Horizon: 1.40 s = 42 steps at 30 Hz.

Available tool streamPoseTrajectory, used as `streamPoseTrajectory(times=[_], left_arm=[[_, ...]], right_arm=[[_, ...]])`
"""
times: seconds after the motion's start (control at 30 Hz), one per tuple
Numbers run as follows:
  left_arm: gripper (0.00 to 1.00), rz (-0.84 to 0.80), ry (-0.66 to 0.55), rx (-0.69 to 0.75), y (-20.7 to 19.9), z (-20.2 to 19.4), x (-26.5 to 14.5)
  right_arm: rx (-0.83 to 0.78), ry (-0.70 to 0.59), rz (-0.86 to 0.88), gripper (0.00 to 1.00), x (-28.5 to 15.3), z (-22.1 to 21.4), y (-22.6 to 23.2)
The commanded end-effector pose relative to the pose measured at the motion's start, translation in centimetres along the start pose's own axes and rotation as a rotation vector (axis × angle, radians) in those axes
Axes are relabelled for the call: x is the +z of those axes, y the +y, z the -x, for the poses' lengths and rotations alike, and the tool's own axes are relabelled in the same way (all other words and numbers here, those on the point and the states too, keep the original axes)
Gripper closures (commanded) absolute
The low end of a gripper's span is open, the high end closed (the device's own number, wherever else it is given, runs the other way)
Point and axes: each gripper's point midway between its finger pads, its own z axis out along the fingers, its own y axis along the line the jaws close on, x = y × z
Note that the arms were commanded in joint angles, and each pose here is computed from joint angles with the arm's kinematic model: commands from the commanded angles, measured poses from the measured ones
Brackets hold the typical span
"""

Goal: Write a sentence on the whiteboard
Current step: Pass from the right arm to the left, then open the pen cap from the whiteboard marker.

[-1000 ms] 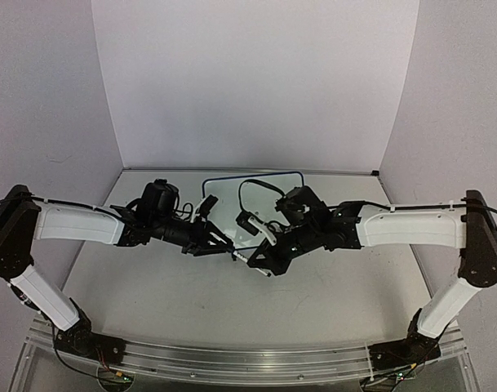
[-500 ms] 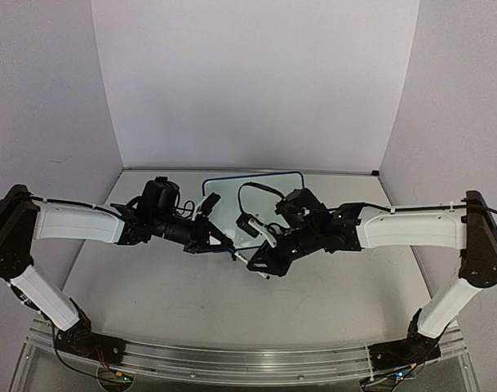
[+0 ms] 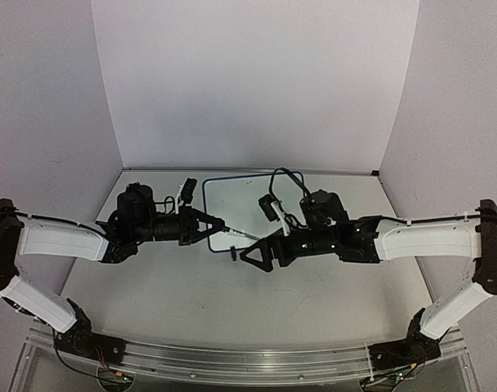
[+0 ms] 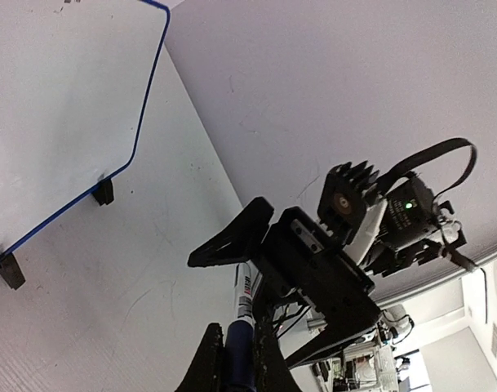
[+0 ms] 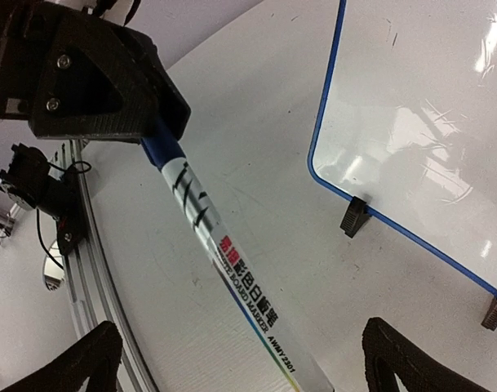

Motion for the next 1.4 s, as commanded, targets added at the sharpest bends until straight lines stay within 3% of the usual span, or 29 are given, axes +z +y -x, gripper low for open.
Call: streamPoseTrajectory(times=[0.0, 0.33, 0.67, 0.9, 1.37], left_arm=[[1.00, -0.239, -0.190, 0.060, -5.9, 3.7, -1.4], [1.00, -0.336, -0.181, 0.060, -6.5, 3.2, -1.5], [1.00, -0.292, -0.146, 0.097, -6.9, 2.7, -1.9], [1.00, -0.279, -0.136, 0.136, -8.1, 2.4, -2.9], [1.00, -0.236, -0.063, 0.130, -7.1, 1.0, -1.3]], right_arm=[[0.135, -0.251, 0.287, 0.02, -2.3, 5.7, 5.2], [0.181, -0.359, 0.523, 0.03, -4.8, 9.1, 9.1], [0.188, -0.370, 0.536, 0.13, -5.3, 9.7, 9.1], [0.207, -0.381, 0.531, 0.14, -5.5, 9.8, 8.1], [0.189, -0.373, 0.568, 0.23, -5.6, 10.4, 9.0]])
